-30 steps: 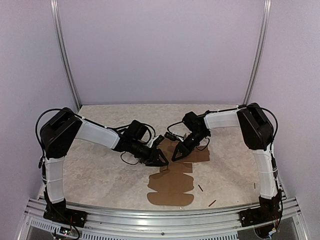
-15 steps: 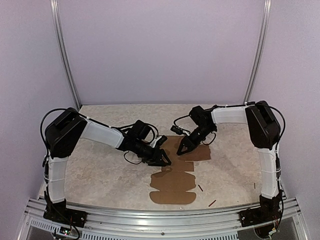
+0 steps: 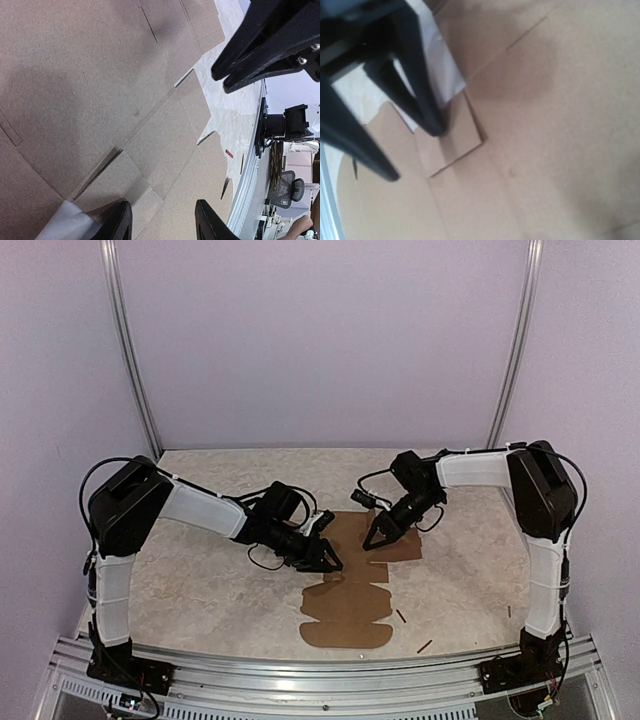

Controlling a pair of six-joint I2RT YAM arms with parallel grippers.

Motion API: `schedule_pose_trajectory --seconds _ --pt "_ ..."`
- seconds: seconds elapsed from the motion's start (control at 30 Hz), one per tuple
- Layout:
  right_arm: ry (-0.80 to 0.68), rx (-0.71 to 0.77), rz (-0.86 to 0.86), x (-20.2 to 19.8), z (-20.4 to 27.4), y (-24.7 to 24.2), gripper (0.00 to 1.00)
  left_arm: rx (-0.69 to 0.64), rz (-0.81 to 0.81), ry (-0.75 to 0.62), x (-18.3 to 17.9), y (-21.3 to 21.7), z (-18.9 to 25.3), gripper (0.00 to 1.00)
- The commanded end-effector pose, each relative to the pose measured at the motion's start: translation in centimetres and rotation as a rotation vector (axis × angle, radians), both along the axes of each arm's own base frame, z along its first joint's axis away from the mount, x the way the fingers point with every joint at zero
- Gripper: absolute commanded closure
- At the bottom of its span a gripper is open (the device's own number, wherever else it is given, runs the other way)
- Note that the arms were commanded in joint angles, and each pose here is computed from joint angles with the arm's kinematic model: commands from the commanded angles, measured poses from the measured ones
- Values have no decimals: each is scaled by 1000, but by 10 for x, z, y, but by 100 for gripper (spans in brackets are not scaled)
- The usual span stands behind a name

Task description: Fold the paper box

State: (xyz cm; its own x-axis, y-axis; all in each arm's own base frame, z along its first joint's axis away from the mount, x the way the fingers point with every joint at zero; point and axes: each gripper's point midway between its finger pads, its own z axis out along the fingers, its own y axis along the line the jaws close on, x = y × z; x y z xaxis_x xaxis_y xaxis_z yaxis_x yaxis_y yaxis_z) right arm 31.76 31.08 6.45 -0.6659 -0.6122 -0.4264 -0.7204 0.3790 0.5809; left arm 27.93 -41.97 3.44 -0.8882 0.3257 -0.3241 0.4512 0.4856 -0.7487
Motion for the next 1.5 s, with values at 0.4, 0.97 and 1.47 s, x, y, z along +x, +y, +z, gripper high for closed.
schedule_pose_trajectory --seconds 0.4,0.97,1.47 --pt "94 -141 -61 -56 -23 -50 53 209 77 3 -2 23 -31 61" --pt "26 -159 -74 17 -53 -20 90 219 64 -19 0 20 -27 89" --pt "-64 -192 -90 64 -69 -5 92 406 19 -168 11 32 -38 95"
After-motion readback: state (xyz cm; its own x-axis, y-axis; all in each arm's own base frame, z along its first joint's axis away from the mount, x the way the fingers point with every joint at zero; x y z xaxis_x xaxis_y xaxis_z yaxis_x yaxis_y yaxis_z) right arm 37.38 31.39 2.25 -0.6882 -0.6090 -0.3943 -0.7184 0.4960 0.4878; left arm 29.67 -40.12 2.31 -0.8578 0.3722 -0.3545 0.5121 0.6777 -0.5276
